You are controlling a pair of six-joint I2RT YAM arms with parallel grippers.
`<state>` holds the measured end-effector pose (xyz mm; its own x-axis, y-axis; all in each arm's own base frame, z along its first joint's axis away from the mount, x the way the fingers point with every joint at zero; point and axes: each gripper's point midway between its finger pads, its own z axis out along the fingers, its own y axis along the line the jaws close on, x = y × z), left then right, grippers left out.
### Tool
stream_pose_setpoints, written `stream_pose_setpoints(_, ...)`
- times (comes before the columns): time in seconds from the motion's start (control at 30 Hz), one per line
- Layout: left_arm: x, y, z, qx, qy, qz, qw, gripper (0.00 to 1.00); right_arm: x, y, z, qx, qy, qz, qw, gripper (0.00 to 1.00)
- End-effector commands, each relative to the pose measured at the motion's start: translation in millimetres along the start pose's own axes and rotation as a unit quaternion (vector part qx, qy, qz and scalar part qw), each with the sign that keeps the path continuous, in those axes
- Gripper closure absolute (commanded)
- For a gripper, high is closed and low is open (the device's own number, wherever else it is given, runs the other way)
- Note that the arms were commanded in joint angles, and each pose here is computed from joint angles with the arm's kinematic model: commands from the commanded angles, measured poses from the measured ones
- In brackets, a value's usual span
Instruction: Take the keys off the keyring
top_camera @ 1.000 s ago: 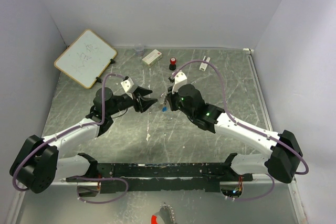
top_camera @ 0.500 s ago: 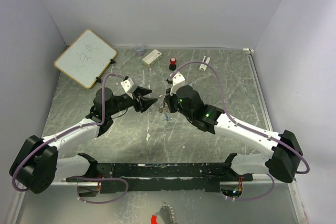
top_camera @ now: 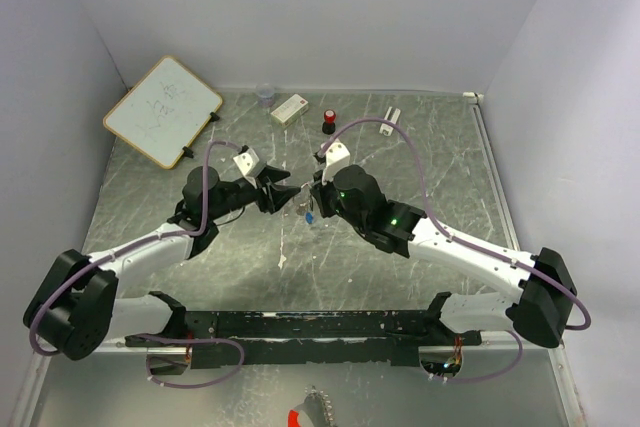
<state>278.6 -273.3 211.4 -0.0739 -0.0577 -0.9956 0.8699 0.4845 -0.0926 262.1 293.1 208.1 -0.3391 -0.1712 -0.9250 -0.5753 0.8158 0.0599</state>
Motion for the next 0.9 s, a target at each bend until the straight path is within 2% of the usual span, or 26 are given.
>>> stream_pose_setpoints(0.0,-4,-10,6,0.030,-0.015,0.005,0.999,0.38,-26,3,-8,-0.002,-0.038,0.008,0.999,1.00)
stream_pose_setpoints(0.17,1,-22,5,0.063,-0.012,0.006,0.998,0.42,-31,2,-11,0.001,-0.043,0.006,0.999,1.00)
stream_pose_setpoints(0.47,1,-27,8,0.073,-0.016,0.008,0.997,0.47,-34,6,-11,-0.004,-0.046,0.007,0.999,1.00)
stream_pose_setpoints(0.73,-3,-23,17,0.069,-0.025,0.029,0.997,0.44,-32,15,-13,-0.020,-0.033,0.005,0.999,1.00)
stream_pose_setpoints(0.87,-1,-18,24,0.070,-0.011,0.050,0.996,0.46,-31,17,-17,-0.025,-0.023,0.001,0.999,1.00)
